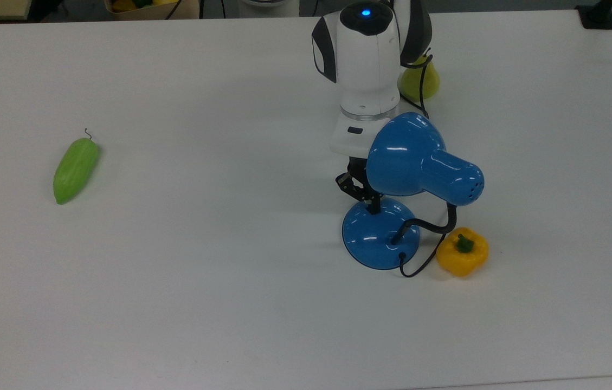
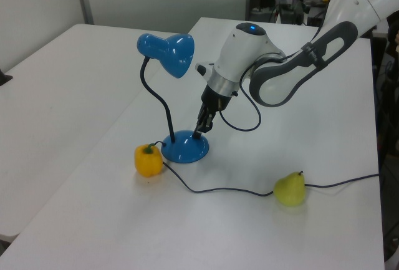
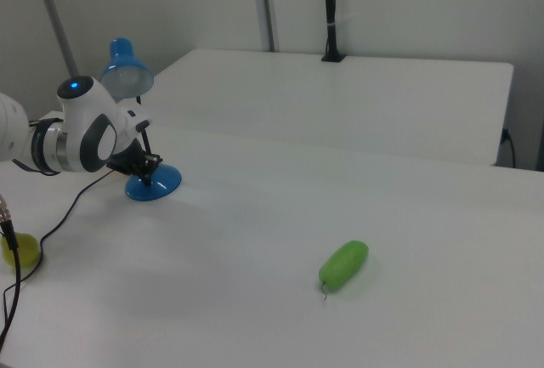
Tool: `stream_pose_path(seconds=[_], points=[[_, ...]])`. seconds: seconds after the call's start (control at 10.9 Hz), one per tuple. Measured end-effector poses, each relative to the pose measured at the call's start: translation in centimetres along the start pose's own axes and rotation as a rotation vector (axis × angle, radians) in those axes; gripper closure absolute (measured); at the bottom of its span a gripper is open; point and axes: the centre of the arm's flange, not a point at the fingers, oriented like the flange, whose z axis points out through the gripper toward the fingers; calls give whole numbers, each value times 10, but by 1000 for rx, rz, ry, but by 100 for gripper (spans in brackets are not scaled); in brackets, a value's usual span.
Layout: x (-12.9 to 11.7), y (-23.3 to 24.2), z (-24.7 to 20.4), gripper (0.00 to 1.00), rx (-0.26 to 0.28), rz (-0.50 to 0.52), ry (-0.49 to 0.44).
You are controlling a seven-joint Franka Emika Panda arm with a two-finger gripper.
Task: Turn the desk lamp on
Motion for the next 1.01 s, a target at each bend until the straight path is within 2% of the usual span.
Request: stream_pose_path(seconds=[0.82,1.01], points=[[0,-1,-1,99,-5,-3,0],[-3,2,-3,99,-5,12,-44]])
